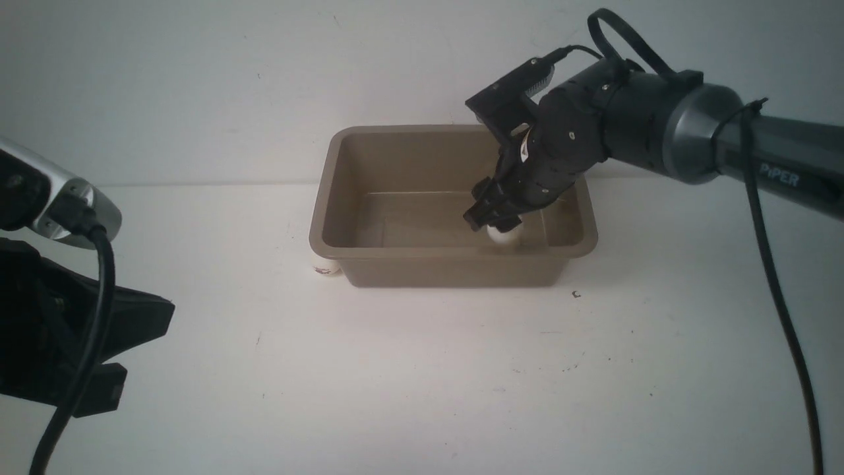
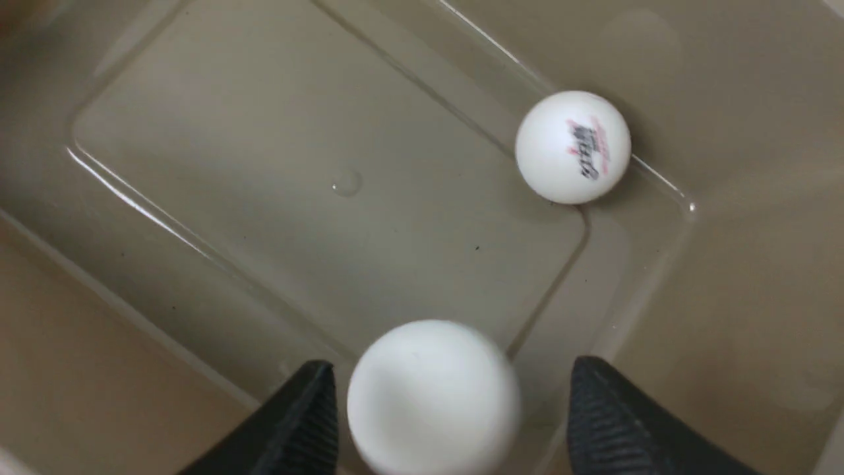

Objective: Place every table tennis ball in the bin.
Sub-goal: Use the right arm to put the table tennis ball into the box, then use the left arm to clamp the table tennis ball closest to it

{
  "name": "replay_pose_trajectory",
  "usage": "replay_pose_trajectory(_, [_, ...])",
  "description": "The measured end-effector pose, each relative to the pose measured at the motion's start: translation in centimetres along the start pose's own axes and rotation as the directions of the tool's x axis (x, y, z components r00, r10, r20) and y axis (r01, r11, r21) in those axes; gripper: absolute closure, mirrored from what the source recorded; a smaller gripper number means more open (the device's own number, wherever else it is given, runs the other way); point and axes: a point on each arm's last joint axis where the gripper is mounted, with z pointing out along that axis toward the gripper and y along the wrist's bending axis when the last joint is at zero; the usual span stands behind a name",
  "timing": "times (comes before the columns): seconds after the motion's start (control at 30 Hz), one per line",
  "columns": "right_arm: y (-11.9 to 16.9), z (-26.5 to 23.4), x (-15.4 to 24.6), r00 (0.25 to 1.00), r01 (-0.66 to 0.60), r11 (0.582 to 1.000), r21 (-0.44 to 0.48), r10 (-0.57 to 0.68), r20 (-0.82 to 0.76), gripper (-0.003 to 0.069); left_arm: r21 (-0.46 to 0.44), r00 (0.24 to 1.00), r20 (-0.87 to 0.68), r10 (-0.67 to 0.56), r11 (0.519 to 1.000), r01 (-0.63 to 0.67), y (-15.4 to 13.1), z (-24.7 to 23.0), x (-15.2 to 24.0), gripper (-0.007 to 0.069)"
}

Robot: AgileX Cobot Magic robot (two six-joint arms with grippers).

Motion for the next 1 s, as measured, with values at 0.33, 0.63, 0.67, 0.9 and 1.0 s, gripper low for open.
replay_pose_trajectory(0.33, [-0.1, -0.6, 0.4, 0.998, -0.02, 1.0, 0.006, 0.02, -0.056, 0.0322, -0.243, 1.0, -0.017, -0.007, 0.97, 0.003, 3.3, 1.3, -0.3, 0.0599])
replay_pose_trajectory(0.63, [-1.9, -11.3, -1.9, 0.993, -0.054, 0.998, 0.025, 0.051, 0.107, 0.0668, -0.32, 0.997, -0.061, -0.052, 0.947, 0.03, 8.8, 8.8, -0.4, 0.0365])
replay_pose_trajectory(0.67, [-2.1, -13.4, -2.0, 0.989, -0.065, 0.998, 0.014, 0.062, 0.137, 0.0671, -0.319, 0.995, -0.09, -0.047, 0.948, 0.016, 9.5, 10.0, 0.0, 0.0338])
replay_pose_trajectory(0.9, [-2.0, -23.3, -0.8, 0.976, -0.023, 0.996, -0.082, 0.04, 0.213, 0.0675, -0.243, 0.973, -0.228, -0.046, 0.97, -0.011, 12.6, 17.0, 2.1, 0.0282])
replay_pose_trajectory(1.0, [-1.9, -25.2, 0.1, 0.981, 0.013, 0.995, -0.096, 0.006, 0.193, 0.0675, -0.209, 0.972, -0.226, -0.055, 0.978, 0.007, 13.1, 18.6, 2.0, 0.0282])
